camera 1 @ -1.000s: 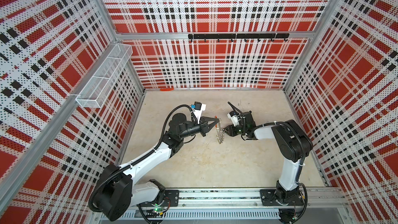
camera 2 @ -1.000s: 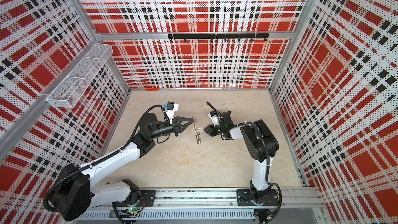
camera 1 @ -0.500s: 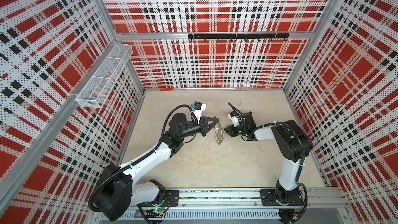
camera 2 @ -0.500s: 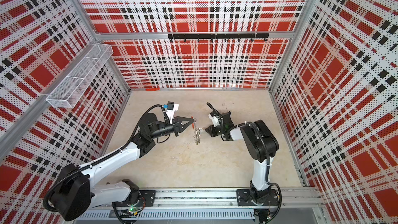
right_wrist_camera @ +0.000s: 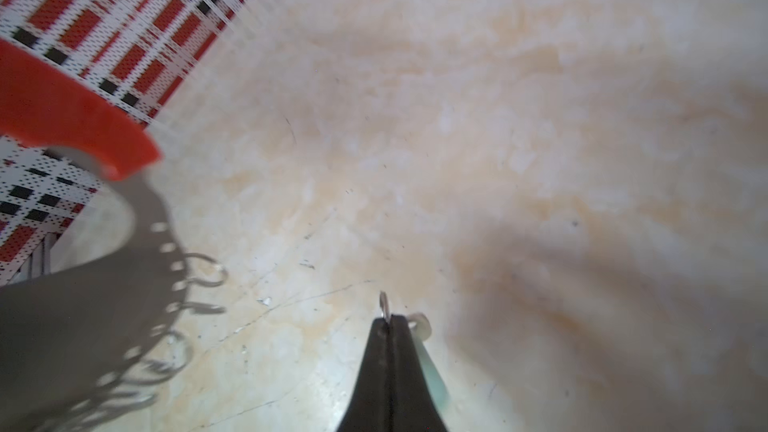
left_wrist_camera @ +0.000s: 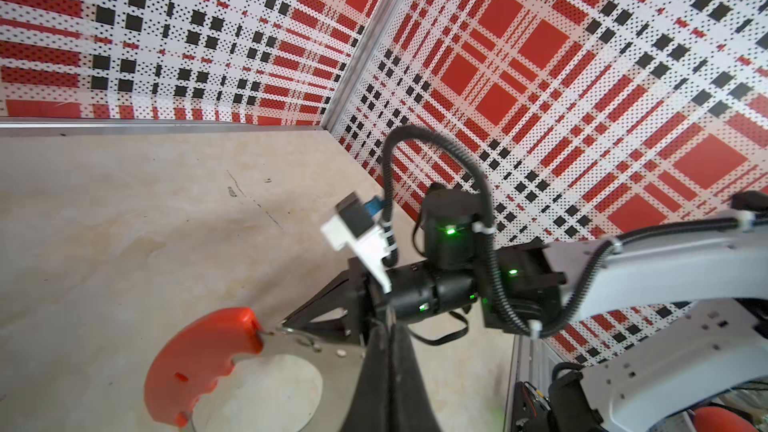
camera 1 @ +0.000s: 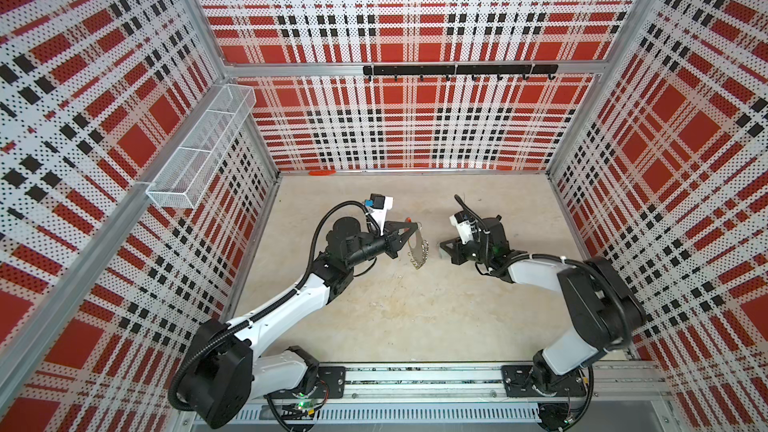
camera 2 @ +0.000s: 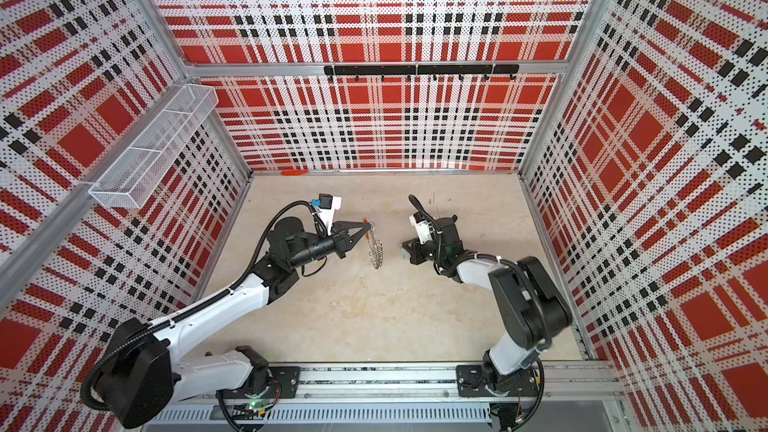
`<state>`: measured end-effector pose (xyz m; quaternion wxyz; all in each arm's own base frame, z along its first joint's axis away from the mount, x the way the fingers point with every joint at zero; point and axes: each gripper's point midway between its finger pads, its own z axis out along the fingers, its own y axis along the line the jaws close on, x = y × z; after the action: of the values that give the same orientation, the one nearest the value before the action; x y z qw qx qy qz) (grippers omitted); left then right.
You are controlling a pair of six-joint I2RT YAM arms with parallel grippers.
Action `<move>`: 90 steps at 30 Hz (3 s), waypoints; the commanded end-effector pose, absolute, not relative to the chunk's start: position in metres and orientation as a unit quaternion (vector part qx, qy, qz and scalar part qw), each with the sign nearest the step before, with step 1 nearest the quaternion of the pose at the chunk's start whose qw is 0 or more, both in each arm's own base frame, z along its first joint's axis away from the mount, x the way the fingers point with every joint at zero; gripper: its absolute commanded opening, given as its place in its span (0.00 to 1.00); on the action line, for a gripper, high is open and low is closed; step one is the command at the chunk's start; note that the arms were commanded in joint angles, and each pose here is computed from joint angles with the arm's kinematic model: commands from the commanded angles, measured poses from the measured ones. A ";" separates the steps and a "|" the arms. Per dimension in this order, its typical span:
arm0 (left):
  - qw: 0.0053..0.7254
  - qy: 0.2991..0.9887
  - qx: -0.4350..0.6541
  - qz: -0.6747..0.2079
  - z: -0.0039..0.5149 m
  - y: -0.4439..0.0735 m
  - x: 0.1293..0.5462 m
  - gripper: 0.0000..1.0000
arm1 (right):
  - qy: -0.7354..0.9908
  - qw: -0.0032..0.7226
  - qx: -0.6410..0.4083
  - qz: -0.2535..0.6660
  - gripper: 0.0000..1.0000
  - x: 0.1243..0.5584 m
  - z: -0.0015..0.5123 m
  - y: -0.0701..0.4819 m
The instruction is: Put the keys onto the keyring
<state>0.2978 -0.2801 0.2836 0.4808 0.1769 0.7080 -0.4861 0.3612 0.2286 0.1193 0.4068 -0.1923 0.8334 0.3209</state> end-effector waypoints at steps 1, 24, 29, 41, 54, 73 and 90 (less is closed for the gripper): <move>0.525 0.686 0.195 -0.465 0.310 -0.276 0.304 0.00 | 0.831 0.432 -0.180 0.301 0.00 0.355 0.152 0.218; 0.602 0.587 0.377 -0.389 0.320 -0.319 0.291 0.00 | 0.667 0.503 -0.225 0.501 0.00 0.264 0.335 0.233; 0.599 0.575 0.388 -0.400 0.321 -0.324 0.285 0.00 | 0.660 0.484 -0.226 0.529 0.00 0.259 0.338 0.244; 0.601 0.562 0.392 -0.411 0.330 -0.330 0.283 0.00 | 0.674 0.482 -0.221 0.515 0.00 0.265 0.333 0.246; 0.589 0.566 0.386 -0.429 0.330 -0.333 0.282 0.00 | 0.684 0.490 -0.229 0.489 0.00 0.281 0.328 0.253; 0.584 0.569 0.375 -0.442 0.334 -0.330 0.286 0.00 | 0.703 0.507 -0.238 0.439 0.00 0.282 0.320 0.250; 0.580 0.571 0.371 -0.448 0.335 -0.331 0.288 0.00 | 0.702 0.504 -0.249 0.437 0.00 0.280 0.318 0.254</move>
<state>0.2884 -0.3296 0.3053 0.5529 0.3657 0.6062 -0.4394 0.2820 0.2494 0.3117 0.4991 -0.2383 0.7087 0.4381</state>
